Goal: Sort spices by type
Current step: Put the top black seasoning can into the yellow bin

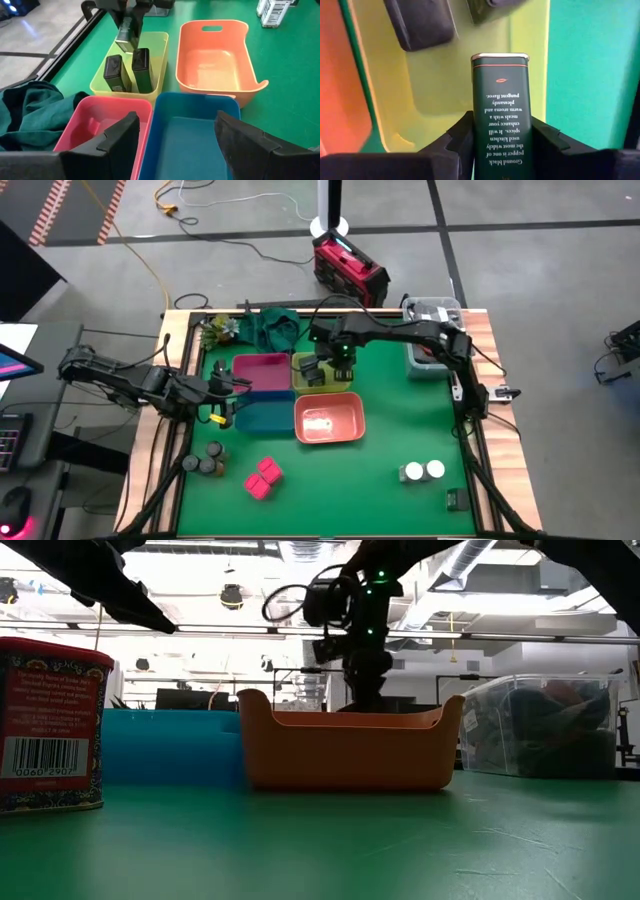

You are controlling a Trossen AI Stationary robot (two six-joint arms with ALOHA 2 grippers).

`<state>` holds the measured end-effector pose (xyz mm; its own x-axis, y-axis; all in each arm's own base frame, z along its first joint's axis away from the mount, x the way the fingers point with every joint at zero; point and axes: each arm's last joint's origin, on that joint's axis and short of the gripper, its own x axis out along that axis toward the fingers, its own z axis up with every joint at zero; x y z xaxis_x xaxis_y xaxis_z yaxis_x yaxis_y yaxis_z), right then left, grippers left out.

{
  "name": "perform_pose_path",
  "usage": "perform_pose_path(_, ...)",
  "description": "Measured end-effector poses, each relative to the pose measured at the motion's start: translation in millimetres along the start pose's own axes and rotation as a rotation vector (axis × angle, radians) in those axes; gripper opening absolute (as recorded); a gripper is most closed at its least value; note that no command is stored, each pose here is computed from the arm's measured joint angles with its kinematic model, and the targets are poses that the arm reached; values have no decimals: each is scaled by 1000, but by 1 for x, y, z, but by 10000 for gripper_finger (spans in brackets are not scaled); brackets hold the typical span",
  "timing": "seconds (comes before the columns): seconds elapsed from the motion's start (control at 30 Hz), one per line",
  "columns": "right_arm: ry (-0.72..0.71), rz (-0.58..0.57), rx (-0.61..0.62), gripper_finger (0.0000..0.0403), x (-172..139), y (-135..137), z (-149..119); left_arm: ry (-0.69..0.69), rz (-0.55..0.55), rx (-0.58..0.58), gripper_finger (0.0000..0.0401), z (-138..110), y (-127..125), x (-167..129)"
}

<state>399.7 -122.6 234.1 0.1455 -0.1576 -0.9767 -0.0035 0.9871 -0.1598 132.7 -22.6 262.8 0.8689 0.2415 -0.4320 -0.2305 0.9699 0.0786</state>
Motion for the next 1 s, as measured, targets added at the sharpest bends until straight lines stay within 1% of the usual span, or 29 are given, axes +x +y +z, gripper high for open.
perform_pose_path(0.1, 15, -19, -1, 164, -2, 0, -1, -2, 0, -1, 245, 0, 0, 0)
perform_pose_path(0.17, 41, -11, 2, 164, -5, 0, -3, -13, -2, -6, 245, 1, 0, 0)
perform_pose_path(0.23, 54, -6, -1, 164, -12, 0, -4, -56, -9, -22, 245, 6, -2, 1)
perform_pose_path(0.33, 57, -5, -7, 164, -29, 1, -4, -157, -12, -4, 245, 18, -4, 5)
perform_pose_path(0.4, 51, -6, -10, 164, -38, 3, -2, -210, 8, 21, 245, 26, -5, 13)
perform_pose_path(0.47, 41, -11, -11, 164, -48, 5, 0, -231, 43, 47, 245, 32, -4, 24)
perform_pose_path(0.6, 28, -9, -27, 164, -69, 17, 3, -188, 79, 66, 245, 32, 3, 54)
perform_pose_path(0.7, -12, -12, -62, 164, -80, 31, 6, -172, 88, 52, 245, 32, 10, 73)
perform_pose_path(0.77, -48, -16, -87, 164, -88, 41, 8, -187, 77, 34, 245, 33, 15, 83)
perform_pose_path(1.0, -206, -32, -134, 159, -112, 67, 14, -299, 18, -8, 245, 41, 25, 108)
